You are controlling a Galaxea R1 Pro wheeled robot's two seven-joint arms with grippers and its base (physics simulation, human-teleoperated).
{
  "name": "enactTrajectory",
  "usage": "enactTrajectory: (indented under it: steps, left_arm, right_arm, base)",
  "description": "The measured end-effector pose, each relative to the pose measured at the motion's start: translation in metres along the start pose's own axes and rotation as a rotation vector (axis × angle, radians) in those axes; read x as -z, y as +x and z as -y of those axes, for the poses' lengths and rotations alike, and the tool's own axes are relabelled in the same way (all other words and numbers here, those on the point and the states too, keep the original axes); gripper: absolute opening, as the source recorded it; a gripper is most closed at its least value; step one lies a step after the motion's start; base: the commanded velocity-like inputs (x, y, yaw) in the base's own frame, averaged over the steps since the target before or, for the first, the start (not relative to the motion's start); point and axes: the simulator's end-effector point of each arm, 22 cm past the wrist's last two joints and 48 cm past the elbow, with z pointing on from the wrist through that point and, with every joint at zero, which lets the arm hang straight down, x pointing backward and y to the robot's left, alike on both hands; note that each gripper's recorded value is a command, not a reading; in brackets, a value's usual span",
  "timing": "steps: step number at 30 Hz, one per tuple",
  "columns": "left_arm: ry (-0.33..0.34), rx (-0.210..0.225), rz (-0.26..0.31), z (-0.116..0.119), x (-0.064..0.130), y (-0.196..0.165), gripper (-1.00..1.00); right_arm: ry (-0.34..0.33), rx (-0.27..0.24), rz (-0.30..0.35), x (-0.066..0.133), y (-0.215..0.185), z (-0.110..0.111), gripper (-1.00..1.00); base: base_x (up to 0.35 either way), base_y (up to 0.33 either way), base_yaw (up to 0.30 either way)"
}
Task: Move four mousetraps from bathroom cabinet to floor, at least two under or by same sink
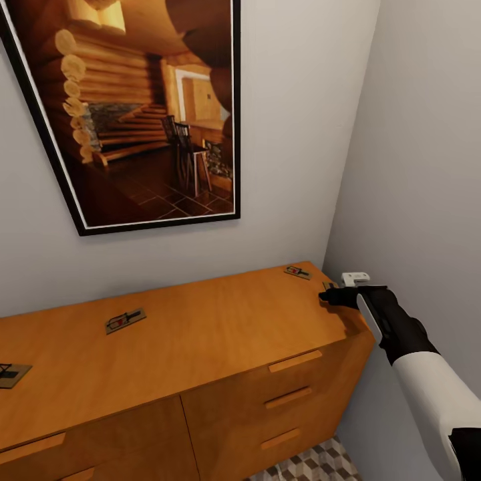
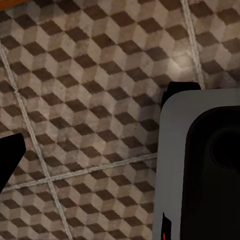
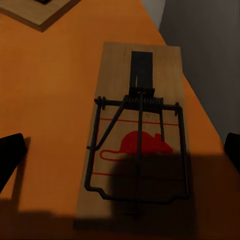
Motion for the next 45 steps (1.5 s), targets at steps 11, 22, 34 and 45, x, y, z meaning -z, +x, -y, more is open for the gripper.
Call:
enactTrajectory:
  steps: [11, 22, 34, 45]
  left_arm:
    - [0.0, 0.0, 0.0, -0.0003, 0.0, 0.0, 1.0]
    - [-0.001, 0.0, 0.0, -0.0007, 0.0, 0.0, 1.0]
    - [-0.002, 0.0, 0.0, -0.0007, 0.0, 0.0, 1.0]
    - [-0.002, 0.0, -0.002, -0.0008, 0.0001, 0.0006, 1.0]
  right_arm:
    - [-0.014, -0.004, -0.001, -0.0002, 0.0005, -0.0031, 1.0]
    - [-0.016, -0.007, -0.001, -0.0003, 0.0006, -0.0033, 1.0]
    - [-0.012, -0.004, 0.0, -0.0003, 0.0004, -0.0022, 1.0]
    - [-0.015, -0.006, 0.0, -0.0006, 0.0004, -0.0028, 1.0]
  base:
    - [0.0, 0.0, 0.0]
    - [0.0, 0.0, 0.0]
    - [0.0, 0.0, 0.0]
    - [0.0, 0.0, 0.0]
